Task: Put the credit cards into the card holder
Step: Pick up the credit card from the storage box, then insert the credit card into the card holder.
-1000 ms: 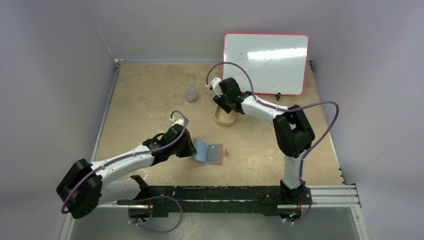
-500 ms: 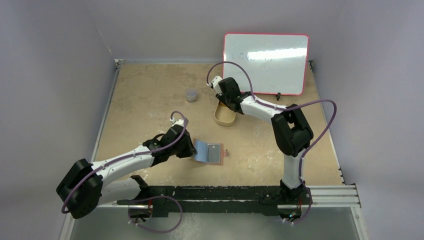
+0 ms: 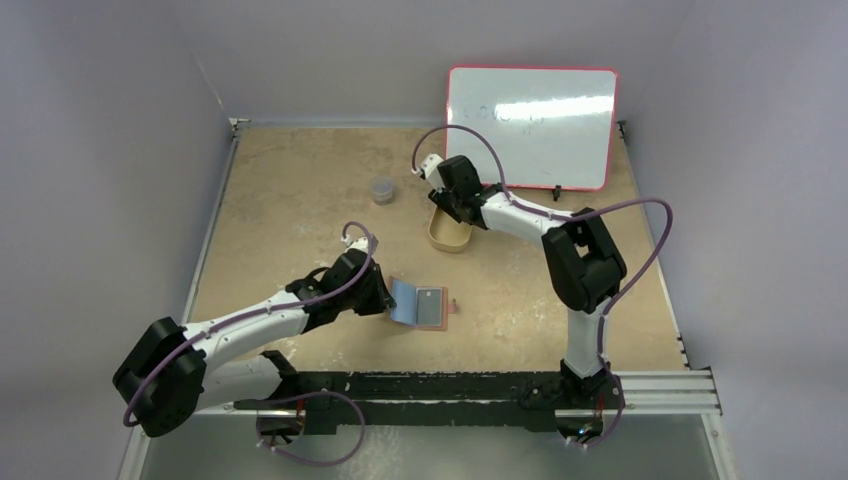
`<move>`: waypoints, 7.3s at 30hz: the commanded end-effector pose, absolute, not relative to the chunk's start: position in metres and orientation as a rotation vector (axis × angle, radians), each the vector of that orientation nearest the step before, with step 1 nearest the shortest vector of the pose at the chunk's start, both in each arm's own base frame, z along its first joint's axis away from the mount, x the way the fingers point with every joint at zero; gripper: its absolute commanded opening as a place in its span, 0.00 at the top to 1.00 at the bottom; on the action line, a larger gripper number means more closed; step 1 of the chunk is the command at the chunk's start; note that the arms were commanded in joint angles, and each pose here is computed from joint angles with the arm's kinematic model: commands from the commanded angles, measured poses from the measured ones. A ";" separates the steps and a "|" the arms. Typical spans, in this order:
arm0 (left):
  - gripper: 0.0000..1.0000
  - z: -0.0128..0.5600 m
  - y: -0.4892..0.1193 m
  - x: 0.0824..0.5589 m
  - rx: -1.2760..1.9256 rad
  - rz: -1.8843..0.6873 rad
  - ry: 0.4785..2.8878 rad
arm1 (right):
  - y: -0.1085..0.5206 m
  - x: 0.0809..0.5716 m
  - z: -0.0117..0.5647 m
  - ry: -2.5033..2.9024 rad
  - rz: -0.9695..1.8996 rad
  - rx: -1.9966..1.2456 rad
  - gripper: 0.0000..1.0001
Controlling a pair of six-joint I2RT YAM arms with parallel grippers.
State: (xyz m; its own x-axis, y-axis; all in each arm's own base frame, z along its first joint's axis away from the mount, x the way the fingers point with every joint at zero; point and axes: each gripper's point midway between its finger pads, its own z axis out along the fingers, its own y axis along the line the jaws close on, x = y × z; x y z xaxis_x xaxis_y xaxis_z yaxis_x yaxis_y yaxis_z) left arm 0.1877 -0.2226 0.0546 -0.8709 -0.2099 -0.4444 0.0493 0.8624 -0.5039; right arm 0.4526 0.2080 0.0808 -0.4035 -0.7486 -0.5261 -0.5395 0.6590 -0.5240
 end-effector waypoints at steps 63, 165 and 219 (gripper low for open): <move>0.90 0.055 -0.246 0.195 -0.262 -0.940 2.433 | 0.278 0.235 0.174 2.199 1.129 -0.170 1.00; 1.00 0.031 -0.215 0.182 -0.303 -0.796 2.470 | 0.285 0.194 0.041 2.437 1.305 0.116 1.00; 1.00 0.034 -0.225 0.181 -0.323 -0.882 2.452 | 0.293 0.210 0.050 2.470 1.059 0.094 0.62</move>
